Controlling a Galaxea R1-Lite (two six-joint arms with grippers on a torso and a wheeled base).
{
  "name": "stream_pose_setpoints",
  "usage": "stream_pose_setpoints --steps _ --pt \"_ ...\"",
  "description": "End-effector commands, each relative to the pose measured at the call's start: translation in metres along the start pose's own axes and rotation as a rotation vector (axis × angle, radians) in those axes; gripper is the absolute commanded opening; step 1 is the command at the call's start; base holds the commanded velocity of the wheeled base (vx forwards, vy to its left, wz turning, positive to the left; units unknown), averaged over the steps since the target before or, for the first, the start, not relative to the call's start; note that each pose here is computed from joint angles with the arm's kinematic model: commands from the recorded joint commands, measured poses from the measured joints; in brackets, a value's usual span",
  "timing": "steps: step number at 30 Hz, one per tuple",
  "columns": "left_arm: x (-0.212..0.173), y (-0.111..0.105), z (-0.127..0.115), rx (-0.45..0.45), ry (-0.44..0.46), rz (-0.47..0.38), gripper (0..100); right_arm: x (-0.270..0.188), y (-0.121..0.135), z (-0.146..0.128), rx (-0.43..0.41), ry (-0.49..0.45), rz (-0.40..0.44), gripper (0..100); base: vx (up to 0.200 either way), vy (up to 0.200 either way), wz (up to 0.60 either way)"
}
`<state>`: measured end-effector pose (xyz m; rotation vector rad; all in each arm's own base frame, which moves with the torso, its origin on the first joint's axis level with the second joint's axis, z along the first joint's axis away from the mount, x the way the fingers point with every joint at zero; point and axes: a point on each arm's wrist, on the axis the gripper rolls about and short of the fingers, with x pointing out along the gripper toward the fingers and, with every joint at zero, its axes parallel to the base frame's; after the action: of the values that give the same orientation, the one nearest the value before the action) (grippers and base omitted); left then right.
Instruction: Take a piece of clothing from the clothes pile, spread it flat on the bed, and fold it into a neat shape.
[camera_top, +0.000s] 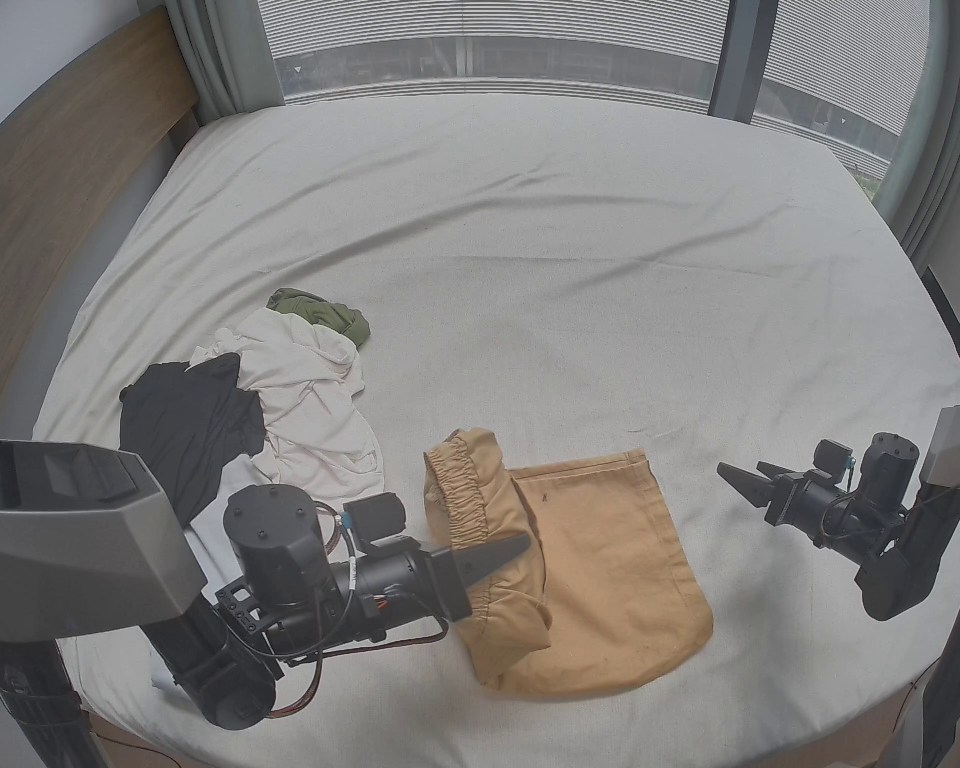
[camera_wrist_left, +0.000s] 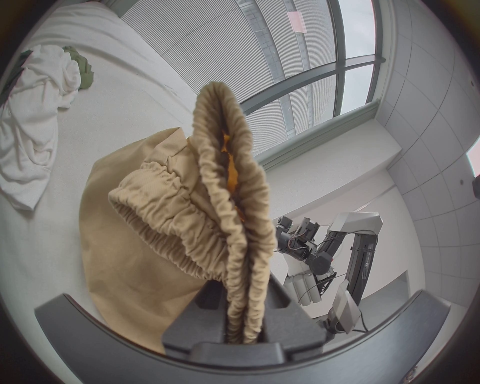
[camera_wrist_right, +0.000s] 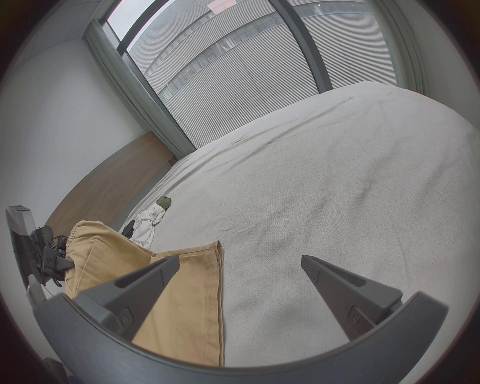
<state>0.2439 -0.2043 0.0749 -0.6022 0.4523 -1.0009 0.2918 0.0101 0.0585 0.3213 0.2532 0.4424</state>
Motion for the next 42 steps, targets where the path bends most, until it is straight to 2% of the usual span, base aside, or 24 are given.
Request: stream_pose_setpoints --steps 1,5,10,13,20,29,42 --pt "0.015 -0.009 -0.002 -0.004 0.019 -0.039 0 0.0 0.001 0.001 -0.003 -0.005 0.002 100 0.0 0.0 0.0" --pt "0.026 -0.013 -0.009 -0.021 0.059 -0.047 0 -0.001 0.001 0.001 -0.002 -0.003 0.002 100 0.0 0.0 0.0" --pt "0.04 -0.01 -0.014 -0.021 0.056 -0.047 0 -0.001 0.001 0.002 -0.003 -0.006 0.003 100 0.0 0.0 0.0" --pt "0.049 -0.009 -0.026 -0.046 0.074 -0.045 0 -0.002 0.002 0.004 -0.007 -0.012 0.005 100 0.0 0.0 0.0" --pt "0.062 -0.008 -0.025 -0.045 0.061 -0.065 0 -0.002 0.003 0.003 -0.006 -0.009 0.007 100 0.0 0.0 0.0" --pt "0.069 0.003 -0.037 -0.056 0.086 -0.045 0 -0.001 0.006 0.002 -0.008 -0.006 0.017 100 0.0 0.0 0.0" --pt "0.076 0.006 -0.037 -0.054 0.082 -0.049 0 -0.001 0.007 0.002 -0.009 -0.006 0.018 100 0.0 0.0 0.0"
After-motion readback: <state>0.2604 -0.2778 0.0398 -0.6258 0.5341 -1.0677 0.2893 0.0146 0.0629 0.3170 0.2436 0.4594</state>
